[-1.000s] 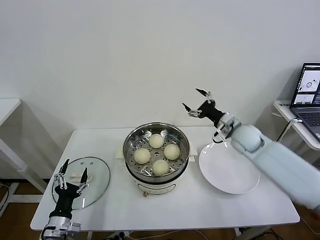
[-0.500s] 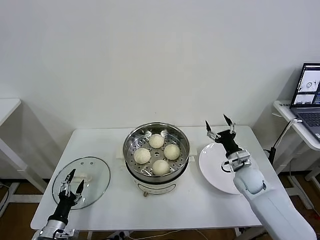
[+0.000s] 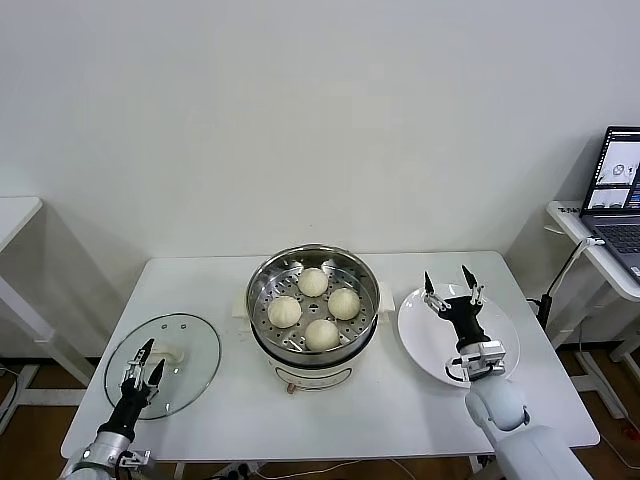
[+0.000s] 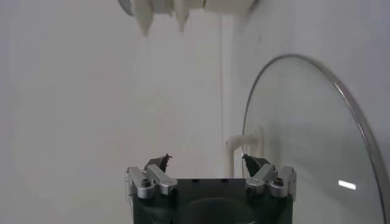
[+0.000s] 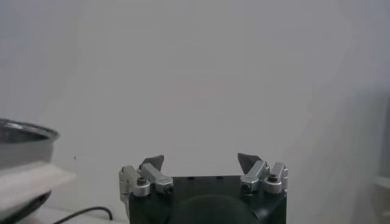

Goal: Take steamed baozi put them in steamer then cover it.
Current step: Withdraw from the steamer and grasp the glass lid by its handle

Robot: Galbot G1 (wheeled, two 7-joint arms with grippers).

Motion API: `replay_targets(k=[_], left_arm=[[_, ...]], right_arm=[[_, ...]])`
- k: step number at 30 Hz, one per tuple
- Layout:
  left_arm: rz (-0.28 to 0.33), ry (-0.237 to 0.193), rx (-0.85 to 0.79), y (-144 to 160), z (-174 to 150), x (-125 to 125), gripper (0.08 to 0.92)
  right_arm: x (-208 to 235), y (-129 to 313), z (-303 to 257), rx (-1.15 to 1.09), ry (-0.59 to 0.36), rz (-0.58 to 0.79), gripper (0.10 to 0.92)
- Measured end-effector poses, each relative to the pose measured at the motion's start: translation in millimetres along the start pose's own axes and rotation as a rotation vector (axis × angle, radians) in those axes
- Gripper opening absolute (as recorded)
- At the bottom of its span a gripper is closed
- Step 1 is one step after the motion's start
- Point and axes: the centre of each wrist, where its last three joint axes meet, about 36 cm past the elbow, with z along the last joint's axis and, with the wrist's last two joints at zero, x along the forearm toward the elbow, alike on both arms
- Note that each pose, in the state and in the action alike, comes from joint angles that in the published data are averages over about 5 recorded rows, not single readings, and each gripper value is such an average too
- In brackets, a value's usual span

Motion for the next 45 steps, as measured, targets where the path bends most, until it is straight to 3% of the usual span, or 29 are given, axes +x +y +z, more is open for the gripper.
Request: replay_targets(k=[22,45], left_arm=[[-0.023,0.021,-0.051,-3,4,-34,0.81],[0.039,0.062,0.001,-13,11,-40,0.2]], right_arm=[[27,2,21,0.059,0.029,0.012,0.823],[37,9,24,0.062,0.026,0.012,0.823]])
